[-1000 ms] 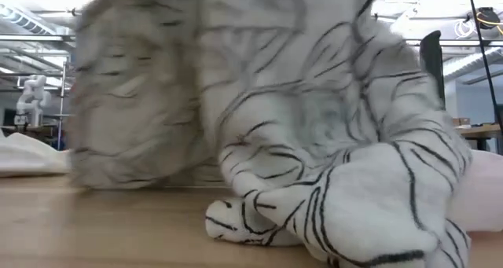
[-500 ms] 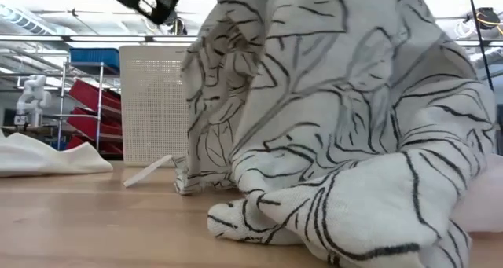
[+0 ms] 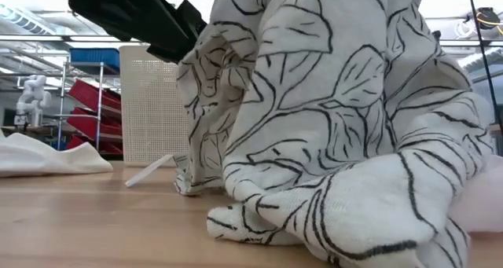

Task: Fold laundry
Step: Fold the white patterned blouse

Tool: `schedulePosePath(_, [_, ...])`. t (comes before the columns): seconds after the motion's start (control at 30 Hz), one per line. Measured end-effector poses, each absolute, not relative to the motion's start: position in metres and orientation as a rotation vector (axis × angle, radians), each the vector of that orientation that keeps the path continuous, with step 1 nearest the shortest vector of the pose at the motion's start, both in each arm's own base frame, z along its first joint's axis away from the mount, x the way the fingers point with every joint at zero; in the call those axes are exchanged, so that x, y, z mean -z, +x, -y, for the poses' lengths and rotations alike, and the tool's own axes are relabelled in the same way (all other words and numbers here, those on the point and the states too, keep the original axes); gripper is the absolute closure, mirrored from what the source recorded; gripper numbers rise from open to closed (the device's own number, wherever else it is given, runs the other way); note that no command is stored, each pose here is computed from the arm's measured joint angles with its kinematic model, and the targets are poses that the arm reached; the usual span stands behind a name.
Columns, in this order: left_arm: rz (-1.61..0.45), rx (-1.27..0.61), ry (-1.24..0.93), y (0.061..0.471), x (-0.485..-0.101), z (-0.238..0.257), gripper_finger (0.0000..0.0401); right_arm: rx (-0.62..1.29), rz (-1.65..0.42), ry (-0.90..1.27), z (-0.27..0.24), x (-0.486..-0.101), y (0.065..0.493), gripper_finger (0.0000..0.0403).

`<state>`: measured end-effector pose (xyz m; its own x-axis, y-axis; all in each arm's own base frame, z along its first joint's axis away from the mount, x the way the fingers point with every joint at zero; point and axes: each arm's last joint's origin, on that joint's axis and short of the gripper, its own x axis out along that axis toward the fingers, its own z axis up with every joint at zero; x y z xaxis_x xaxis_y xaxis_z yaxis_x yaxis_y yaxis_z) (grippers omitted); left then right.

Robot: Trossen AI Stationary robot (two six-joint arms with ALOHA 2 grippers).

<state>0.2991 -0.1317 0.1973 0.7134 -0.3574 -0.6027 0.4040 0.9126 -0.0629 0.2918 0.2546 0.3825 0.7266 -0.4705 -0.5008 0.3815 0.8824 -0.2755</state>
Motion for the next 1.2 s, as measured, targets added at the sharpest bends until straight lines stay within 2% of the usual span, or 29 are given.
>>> schedulePosePath(0.4, [-0.661,0.395,0.025,0.3000,-0.1970,0.1304,0.0248,0.472,-0.607,-0.149,-0.2520,-0.3820,0.2944,0.0403])
schedulePosePath(1.2, [-0.551,0.340,0.023,0.3059,-0.2054,0.1309,0.0248,0.481,-0.611,-0.146,-0.2490,-0.3817,0.2971,0.0403])
